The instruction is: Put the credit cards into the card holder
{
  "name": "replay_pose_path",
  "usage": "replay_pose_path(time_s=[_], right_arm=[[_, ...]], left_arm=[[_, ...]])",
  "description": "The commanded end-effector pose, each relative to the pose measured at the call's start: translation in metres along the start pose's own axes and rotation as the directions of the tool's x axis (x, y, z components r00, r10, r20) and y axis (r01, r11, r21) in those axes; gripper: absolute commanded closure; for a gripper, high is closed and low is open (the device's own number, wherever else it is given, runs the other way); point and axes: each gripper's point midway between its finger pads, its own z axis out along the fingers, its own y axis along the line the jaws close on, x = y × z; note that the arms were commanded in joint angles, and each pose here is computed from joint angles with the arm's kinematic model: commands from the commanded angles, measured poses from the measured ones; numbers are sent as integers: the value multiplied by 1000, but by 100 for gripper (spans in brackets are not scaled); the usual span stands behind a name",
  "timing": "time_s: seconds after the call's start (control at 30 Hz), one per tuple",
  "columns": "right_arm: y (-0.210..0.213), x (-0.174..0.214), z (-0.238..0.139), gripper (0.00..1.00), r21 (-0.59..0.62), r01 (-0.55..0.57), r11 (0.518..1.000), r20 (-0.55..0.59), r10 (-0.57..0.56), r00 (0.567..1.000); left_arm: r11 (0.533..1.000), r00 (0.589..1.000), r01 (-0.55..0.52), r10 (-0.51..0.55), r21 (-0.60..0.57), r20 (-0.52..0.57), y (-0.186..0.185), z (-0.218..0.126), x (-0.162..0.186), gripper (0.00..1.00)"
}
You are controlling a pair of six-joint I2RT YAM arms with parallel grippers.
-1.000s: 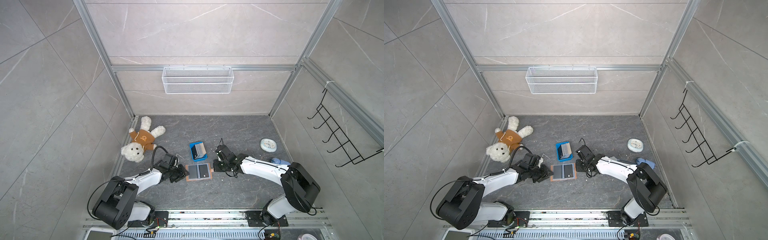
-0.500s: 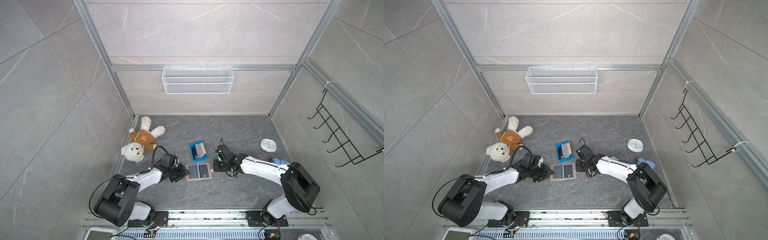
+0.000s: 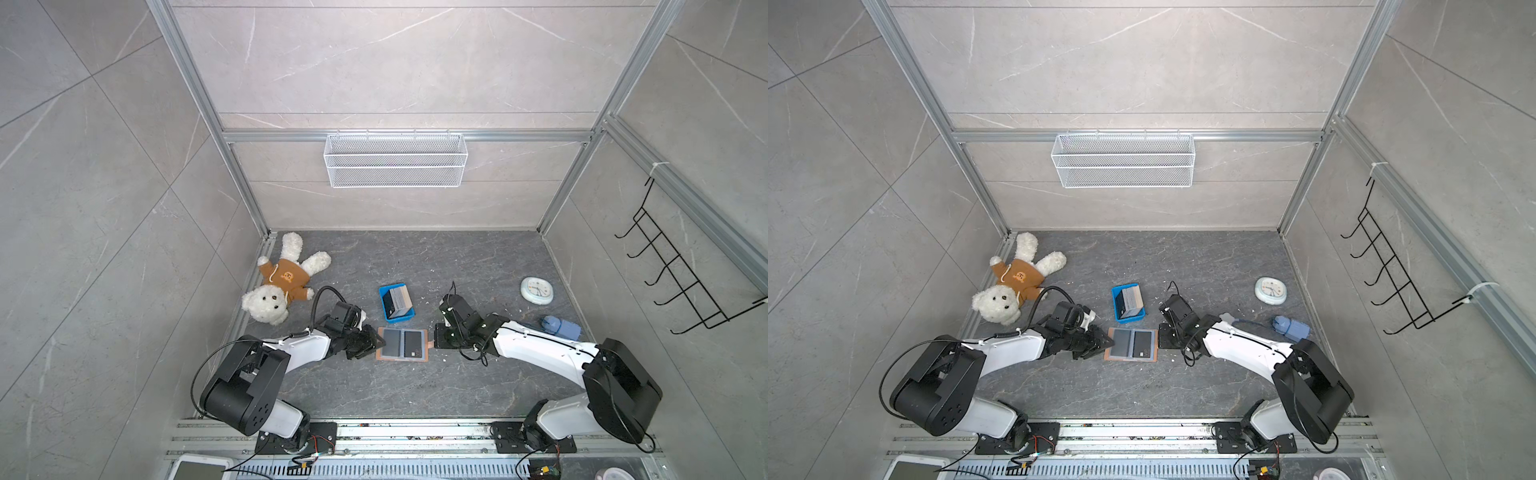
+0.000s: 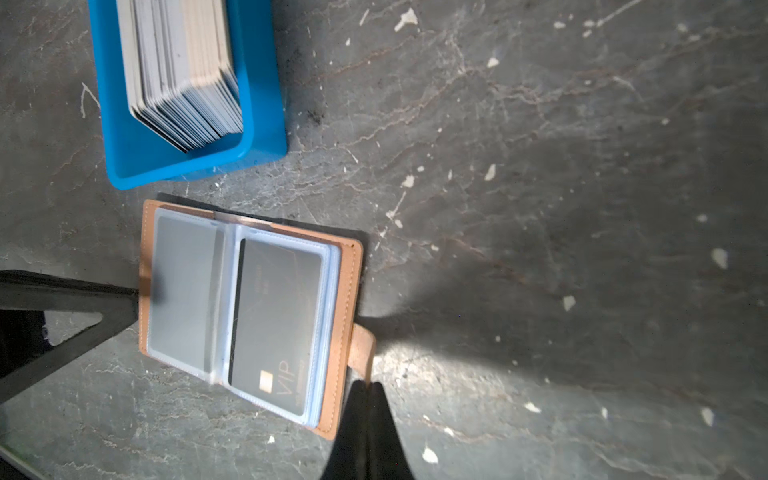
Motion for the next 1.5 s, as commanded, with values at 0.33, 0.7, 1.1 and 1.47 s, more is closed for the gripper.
replay_pose_path(time_s=[0.33,0.7,1.1,1.47], right_arm=[[-43,44,-20,99,76,-66,995,-26,68,997],[-43,42,-19,99,84,-56,995,-18,58,998],[-33,40,0,99,56,-52,997,-53,55,997],[-27,45,17,99,43,-49,998,-86,52,995]], left_arm=[[995,994,-98,99,27,-39,-24,17,36,61],[997,996,-72,73,18,-52,-22,16,30,56],[990,989,-97,108,106,-102,-36,23,32,55],[972,982,-131,154,194,-107,-59,15,31,57]])
